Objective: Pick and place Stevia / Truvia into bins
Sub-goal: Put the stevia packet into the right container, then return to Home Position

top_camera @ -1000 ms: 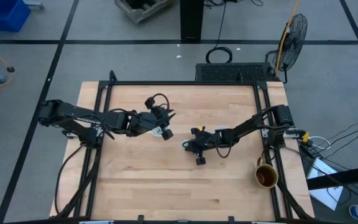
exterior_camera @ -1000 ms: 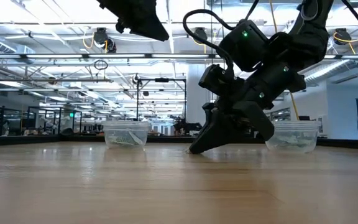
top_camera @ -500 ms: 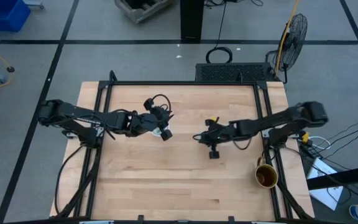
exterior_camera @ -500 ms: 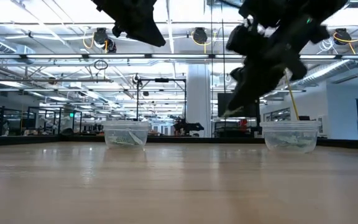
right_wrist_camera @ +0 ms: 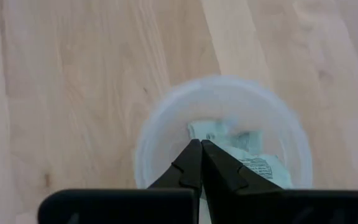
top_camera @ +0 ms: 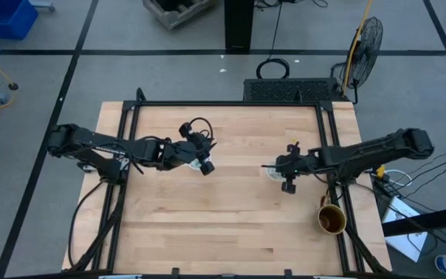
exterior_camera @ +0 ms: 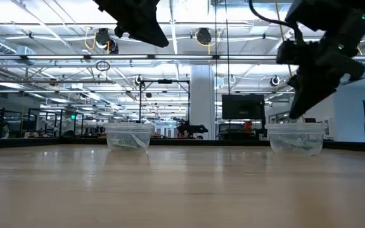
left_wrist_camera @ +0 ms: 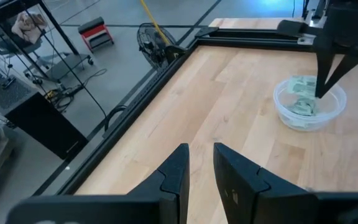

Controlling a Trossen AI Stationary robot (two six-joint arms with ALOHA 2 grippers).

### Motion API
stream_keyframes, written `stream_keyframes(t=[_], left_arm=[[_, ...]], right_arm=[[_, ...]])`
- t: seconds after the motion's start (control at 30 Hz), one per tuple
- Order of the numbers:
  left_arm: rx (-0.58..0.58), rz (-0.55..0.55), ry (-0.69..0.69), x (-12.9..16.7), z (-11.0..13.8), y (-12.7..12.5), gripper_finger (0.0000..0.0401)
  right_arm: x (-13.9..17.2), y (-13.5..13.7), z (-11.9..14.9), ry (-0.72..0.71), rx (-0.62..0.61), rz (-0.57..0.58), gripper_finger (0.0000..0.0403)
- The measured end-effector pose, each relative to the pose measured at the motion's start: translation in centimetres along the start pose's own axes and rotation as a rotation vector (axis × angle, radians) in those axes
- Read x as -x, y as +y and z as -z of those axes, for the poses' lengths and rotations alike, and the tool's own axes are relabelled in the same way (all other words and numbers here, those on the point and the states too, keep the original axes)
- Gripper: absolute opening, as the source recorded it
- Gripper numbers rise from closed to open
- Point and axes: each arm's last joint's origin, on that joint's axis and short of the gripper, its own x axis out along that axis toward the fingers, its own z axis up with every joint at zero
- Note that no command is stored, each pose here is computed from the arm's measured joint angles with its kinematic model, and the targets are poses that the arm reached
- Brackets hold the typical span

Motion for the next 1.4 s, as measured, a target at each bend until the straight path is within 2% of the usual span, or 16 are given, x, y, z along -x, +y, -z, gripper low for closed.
stream_keyframes(t=[0.23, 0.37, 0.6, 0.7, 0.8, 0.97, 1.1, 1.2, 1.4], left_arm=[[0.002, 0.0, -0.003, 0.0, 0.0, 0.0, 0.0079], [0.005, 0.001, -0.007, 0.0, -0.1, 0.0, 0.0079], [0.006, 0.0, -0.008, 0.0, -0.1, 0.0, 0.0079], [-0.003, 0.0, -0.009, 0.0, -0.1, 0.0, 0.0079], [-0.064, 0.0, 0.002, 0.0, 0.0, 0.0, 0.0079], [-0.108, 0.0, 0.037, 0.3, 0.4, 0.1, 0.0079], [-0.051, 0.001, 0.044, 2.7, -0.2, 1.7, 0.0079], [-0.029, -0.005, 0.146, 5.4, 0.8, 3.4, 0.0079], [0.19, -0.063, 0.291, 11.5, 2.9, 7.4, 0.0079]], right_arm=[[-0.7, -0.4, 2.5, -0.057, -0.037, -0.013, 0.0006], [-1.0, -0.4, 2.7, -0.128, -0.048, -0.03, 0.0022], [-0.9, -0.4, 2.7, -0.166, -0.05, -0.038, 0.006], [-0.2, -0.4, 2.0, -0.26, -0.067, -0.061, 0.0069], [0.9, -0.5, 1.6, -0.349, -0.079, -0.081, 0.007], [3.7, -1.1, 1.3, -0.526, -0.005, -0.088, 0.0064], [5.8, -1.5, 1.9, -0.625, 0.02, -0.095, 0.0059], [6.6, -1.9, 2.7, -0.628, -0.021, -0.11, 0.006], [7.0, -2.3, 4.2, -0.571, -0.009, -0.097, 0.0059]])
